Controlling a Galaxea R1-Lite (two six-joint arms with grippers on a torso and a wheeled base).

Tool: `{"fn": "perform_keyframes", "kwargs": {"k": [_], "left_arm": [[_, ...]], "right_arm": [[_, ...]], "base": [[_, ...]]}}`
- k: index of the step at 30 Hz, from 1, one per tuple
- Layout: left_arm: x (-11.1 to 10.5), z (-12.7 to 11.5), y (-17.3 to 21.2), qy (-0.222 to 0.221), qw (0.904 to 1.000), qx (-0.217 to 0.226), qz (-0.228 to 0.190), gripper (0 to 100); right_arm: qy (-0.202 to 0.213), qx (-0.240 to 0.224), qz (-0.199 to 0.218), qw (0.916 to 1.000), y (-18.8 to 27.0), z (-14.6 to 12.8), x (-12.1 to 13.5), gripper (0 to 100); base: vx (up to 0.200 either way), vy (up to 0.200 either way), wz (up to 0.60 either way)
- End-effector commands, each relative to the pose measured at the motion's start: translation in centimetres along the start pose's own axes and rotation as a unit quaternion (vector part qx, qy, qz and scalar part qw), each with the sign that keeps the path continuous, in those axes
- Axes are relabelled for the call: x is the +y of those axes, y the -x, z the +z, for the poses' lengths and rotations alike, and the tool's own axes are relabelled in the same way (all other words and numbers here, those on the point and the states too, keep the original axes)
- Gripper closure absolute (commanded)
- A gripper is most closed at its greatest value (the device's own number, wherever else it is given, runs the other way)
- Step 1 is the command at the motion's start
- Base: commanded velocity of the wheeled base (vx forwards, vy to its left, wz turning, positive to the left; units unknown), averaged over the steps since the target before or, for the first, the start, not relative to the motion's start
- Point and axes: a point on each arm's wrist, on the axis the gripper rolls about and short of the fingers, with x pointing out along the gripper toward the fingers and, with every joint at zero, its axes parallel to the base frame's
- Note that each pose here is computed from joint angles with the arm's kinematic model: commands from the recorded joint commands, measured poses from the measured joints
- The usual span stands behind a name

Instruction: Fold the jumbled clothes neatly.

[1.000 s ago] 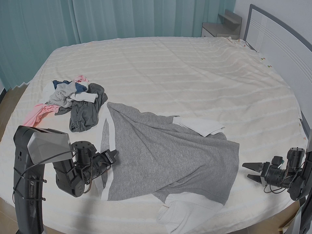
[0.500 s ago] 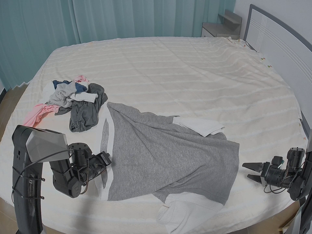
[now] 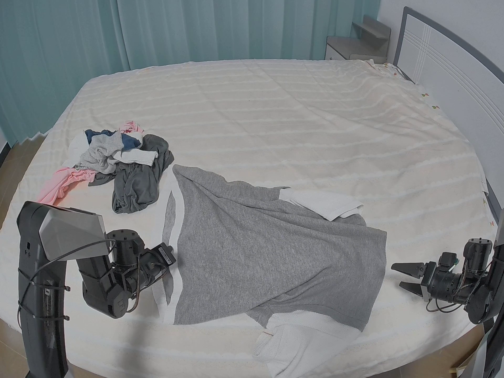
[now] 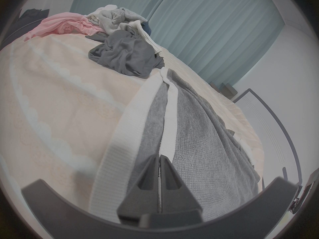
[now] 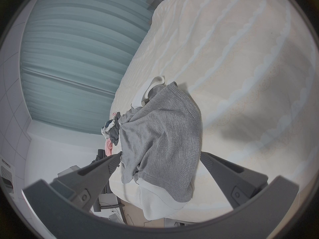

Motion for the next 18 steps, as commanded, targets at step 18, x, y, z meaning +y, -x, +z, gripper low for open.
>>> {"fn": "perform_keyframes", "kwargs": {"k": [18], "left_arm": [[4.3, 2.2, 4.6, 0.007, 0.9977, -0.024, 0.062, 100]], "right_arm": [[-0.003, 0.004, -0.002, 1.0, 0.0, -0.2, -0.1, 0]], "base": [[0.0, 0.0, 0.0]]}}
